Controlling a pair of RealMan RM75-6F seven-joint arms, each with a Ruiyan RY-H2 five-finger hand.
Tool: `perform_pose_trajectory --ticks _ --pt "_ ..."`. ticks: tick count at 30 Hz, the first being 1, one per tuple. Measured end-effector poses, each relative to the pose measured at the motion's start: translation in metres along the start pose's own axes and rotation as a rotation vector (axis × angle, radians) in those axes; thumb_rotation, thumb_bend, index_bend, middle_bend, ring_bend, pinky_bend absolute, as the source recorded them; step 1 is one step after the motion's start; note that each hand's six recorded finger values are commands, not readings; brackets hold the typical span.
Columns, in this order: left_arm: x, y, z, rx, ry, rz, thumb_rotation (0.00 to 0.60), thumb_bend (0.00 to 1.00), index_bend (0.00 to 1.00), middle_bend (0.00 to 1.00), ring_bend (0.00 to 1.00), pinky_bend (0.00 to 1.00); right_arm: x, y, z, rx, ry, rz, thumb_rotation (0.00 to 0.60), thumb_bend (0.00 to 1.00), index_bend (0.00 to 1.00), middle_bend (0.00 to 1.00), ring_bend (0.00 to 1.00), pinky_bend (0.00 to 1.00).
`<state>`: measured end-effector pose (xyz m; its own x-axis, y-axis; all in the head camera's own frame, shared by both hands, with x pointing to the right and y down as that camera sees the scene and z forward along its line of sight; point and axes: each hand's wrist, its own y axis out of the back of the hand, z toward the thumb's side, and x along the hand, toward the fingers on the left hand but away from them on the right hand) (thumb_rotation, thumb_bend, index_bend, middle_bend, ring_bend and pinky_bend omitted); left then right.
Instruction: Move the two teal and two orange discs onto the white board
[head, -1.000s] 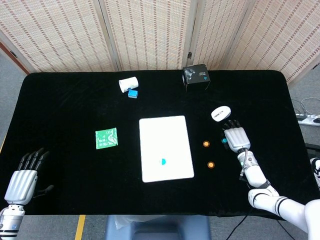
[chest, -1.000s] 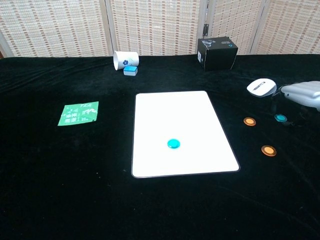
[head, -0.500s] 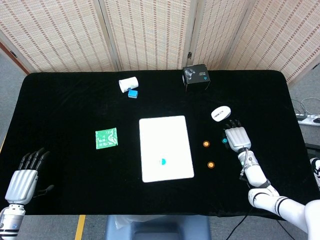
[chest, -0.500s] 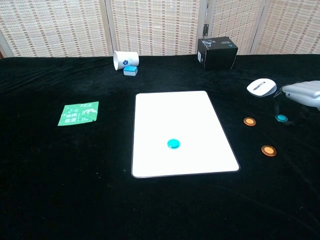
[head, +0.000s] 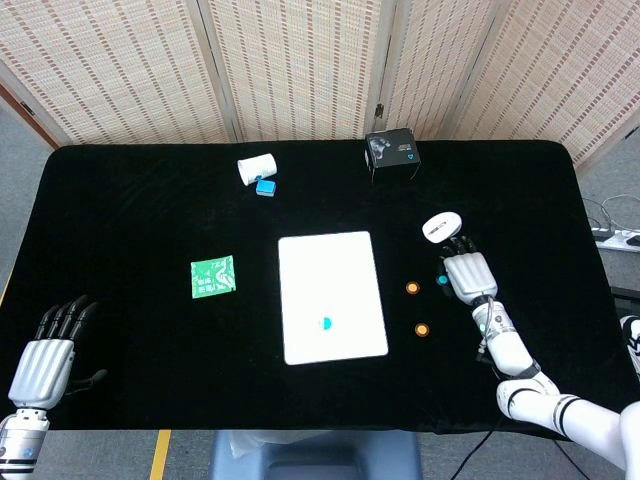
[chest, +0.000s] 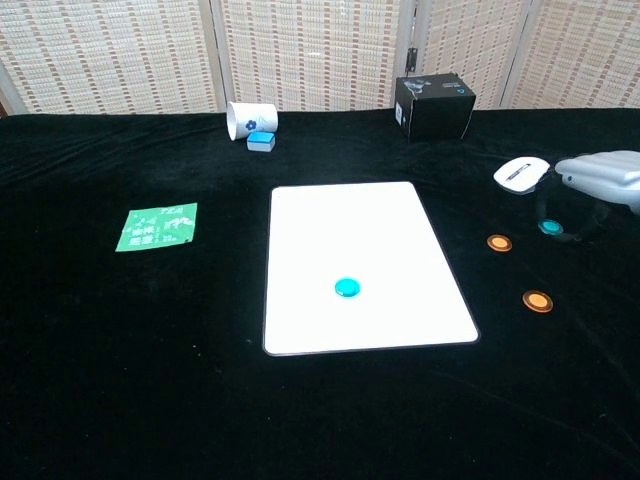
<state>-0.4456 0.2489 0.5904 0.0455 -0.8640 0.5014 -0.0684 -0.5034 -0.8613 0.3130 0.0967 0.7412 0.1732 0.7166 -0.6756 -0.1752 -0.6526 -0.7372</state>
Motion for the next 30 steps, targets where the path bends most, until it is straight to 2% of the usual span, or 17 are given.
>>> perform_pose_trajectory --ticks 4,9,15,21,30 --pt "0.000 0.001 0.001 -0.001 -0.001 0.002 0.600 0.15 0.05 0.01 0.04 0.00 0.007 0.010 0.032 -0.017 0.096 -0.012 0.600 0.44 0.50 0.26 0.07 0.00" --pt "-0.002 0.002 -0.001 -0.002 0.004 0.004 0.600 0.15 0.05 0.01 0.04 0.00 0.018 0.021 0.095 -0.013 0.265 -0.019 0.600 0.44 0.50 0.25 0.07 0.00" --pt "-0.004 0.000 -0.003 -0.003 0.011 0.001 0.600 0.15 0.05 0.01 0.04 0.00 0.019 0.019 0.156 0.030 0.399 -0.009 0.600 0.44 0.50 0.25 0.07 0.00" --pt "-0.006 -0.002 -0.006 -0.006 0.020 -0.005 0.600 0.15 0.05 0.01 0.04 0.00 0.020 0.013 0.192 0.062 0.465 0.003 0.600 0.44 0.50 0.25 0.07 0.00" --pt "-0.005 -0.004 -0.008 -0.008 0.021 -0.010 0.600 0.15 0.05 0.01 0.04 0.00 0.021 0.010 0.200 0.088 0.476 0.004 0.600 0.44 0.50 0.24 0.07 0.00"
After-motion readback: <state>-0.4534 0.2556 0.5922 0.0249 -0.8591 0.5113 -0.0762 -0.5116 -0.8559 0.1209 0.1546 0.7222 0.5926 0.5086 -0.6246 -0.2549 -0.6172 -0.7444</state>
